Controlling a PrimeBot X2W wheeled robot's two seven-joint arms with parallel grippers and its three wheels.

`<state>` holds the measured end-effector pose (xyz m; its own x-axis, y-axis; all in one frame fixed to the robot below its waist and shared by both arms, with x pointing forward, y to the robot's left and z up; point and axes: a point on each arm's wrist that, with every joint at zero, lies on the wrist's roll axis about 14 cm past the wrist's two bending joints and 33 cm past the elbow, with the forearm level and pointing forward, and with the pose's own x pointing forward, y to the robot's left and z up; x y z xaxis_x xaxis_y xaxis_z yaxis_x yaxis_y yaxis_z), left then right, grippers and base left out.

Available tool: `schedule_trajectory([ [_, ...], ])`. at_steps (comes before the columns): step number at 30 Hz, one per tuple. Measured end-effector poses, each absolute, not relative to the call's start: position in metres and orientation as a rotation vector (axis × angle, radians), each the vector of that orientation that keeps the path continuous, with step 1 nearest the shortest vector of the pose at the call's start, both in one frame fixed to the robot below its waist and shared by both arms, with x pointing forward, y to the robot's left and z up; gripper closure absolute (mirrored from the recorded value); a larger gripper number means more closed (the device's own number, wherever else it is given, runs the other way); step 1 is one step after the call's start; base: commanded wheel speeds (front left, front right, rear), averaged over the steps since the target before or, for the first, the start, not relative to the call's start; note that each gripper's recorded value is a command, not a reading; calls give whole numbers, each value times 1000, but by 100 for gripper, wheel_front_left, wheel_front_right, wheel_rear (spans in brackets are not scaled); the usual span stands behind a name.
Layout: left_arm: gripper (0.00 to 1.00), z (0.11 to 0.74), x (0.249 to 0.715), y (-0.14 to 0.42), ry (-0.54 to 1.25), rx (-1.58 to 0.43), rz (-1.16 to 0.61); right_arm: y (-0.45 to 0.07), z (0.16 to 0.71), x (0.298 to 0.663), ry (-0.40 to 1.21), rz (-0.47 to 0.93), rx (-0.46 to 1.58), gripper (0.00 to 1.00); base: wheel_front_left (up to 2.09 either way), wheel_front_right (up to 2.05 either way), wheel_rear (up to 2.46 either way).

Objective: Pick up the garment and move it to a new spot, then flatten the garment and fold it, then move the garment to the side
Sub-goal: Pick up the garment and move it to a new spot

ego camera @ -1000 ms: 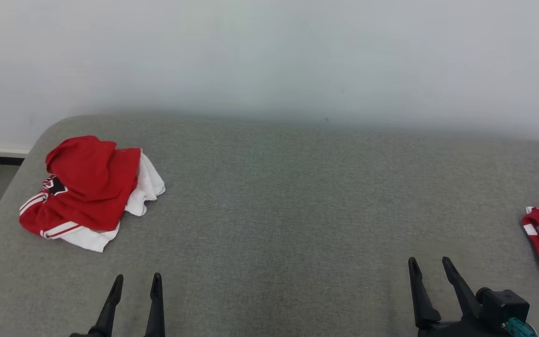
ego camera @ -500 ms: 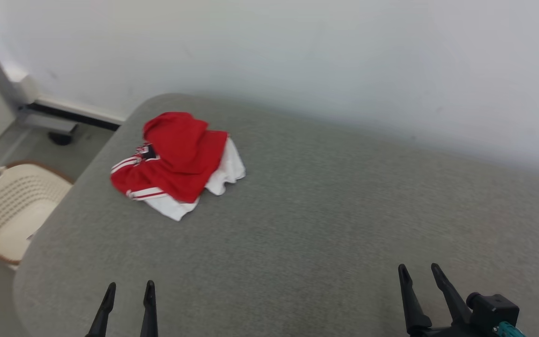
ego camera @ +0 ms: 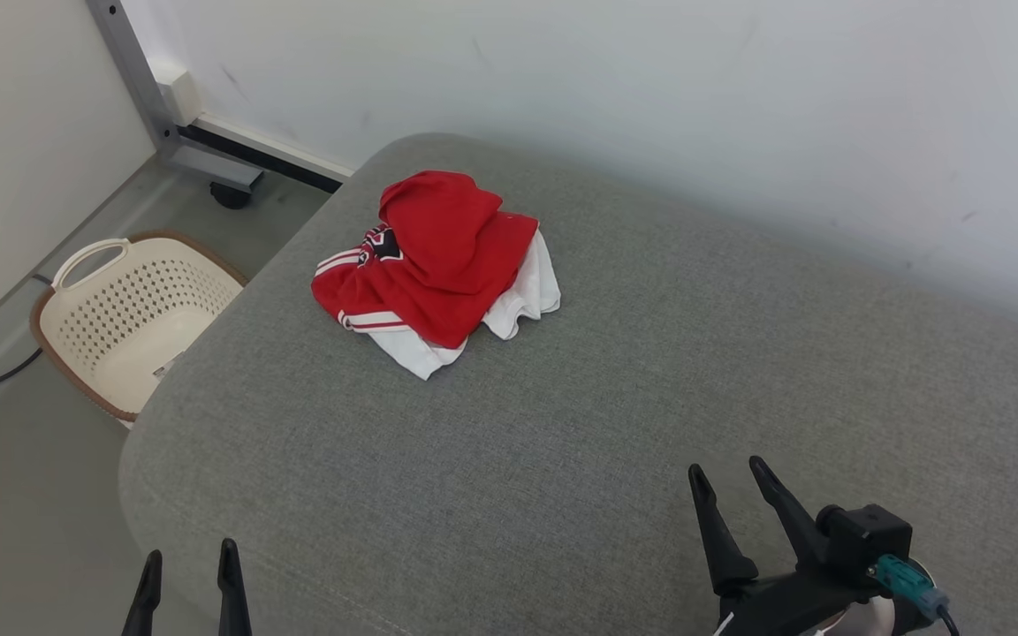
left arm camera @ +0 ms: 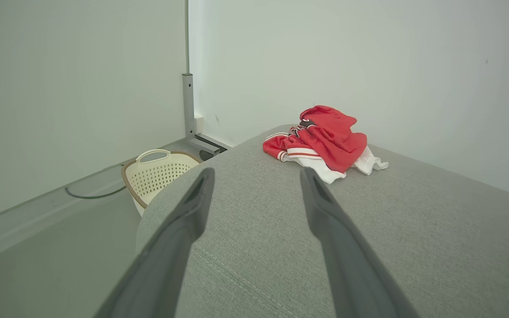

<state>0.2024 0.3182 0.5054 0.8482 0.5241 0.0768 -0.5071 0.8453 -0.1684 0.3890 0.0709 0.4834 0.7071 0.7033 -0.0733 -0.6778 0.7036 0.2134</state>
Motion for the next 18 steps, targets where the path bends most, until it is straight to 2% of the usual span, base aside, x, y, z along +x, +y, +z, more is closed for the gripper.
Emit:
schedule_trajectory([
  [9,0,501,207,318,-122,-198,546,75,480,388,158,784,171,0,0,0,0],
  [18,0,509,288,318,-116,-305,423,71,478,391,170,787,151,0,0,0,0],
])
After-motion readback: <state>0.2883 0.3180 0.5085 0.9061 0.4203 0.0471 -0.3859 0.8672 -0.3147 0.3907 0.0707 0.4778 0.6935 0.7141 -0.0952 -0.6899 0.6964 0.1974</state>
